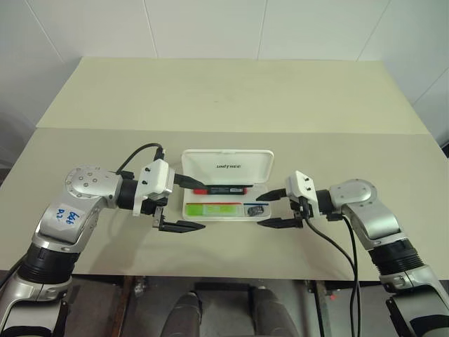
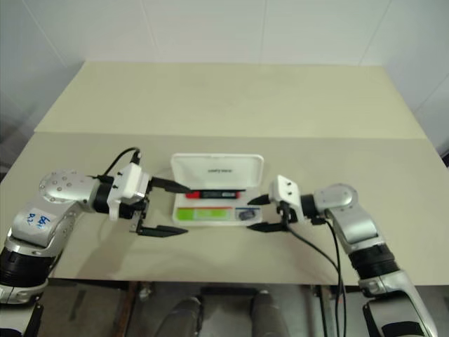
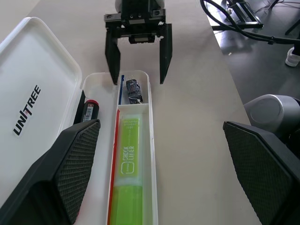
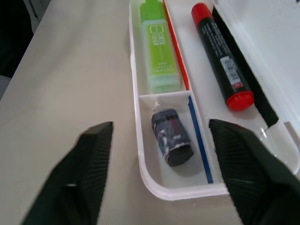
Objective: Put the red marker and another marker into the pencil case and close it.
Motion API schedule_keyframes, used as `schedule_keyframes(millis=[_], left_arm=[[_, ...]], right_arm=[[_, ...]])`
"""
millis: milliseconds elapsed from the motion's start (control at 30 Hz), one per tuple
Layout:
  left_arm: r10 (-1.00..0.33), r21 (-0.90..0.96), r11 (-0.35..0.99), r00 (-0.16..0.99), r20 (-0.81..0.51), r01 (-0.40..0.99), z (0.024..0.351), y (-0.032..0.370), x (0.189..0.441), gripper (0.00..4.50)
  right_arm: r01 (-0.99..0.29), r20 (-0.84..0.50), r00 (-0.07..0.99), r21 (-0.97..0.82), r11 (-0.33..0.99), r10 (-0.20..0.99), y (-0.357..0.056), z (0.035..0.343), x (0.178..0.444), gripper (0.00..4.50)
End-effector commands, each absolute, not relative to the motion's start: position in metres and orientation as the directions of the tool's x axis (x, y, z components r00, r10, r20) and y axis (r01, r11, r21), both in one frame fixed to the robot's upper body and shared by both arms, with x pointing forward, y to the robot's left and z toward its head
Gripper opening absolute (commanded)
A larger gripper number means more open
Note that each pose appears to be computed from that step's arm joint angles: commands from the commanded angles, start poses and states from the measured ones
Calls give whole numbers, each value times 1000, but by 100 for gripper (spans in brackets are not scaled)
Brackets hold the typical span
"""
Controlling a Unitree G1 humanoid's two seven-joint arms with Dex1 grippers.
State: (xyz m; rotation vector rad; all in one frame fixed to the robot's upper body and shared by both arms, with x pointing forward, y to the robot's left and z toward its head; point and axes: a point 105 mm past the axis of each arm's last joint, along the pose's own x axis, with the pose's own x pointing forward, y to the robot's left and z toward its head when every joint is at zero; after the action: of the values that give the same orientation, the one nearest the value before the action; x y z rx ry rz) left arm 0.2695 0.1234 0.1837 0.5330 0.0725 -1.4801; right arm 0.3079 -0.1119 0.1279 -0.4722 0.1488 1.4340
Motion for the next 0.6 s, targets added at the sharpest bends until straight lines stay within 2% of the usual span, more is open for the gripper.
schedule_keyframes(millis=[33, 400, 500, 567, 600], left_arm=[[-925, 331, -20, 108, -364, 943, 190, 121, 265, 450], [-924, 318, -6, 117, -365, 948, 186, 126, 266, 450], [-926, 322, 0, 122, -357, 947, 187, 126, 266, 450], [-932, 326, 19, 136, -337, 945, 190, 126, 268, 450], [-933, 327, 26, 140, -332, 945, 190, 126, 269, 450]], right_arm=[[-959, -331, 159, -274, 66, 930, -111, 147, 310, 334], [-962, -297, 167, -256, 90, 940, -117, 176, 297, 334], [-963, -285, 192, -238, 125, 939, -124, 182, 289, 390], [-958, -280, 212, -248, 143, 936, -128, 185, 283, 447], [-955, -277, 224, -253, 154, 934, -130, 186, 281, 447]])
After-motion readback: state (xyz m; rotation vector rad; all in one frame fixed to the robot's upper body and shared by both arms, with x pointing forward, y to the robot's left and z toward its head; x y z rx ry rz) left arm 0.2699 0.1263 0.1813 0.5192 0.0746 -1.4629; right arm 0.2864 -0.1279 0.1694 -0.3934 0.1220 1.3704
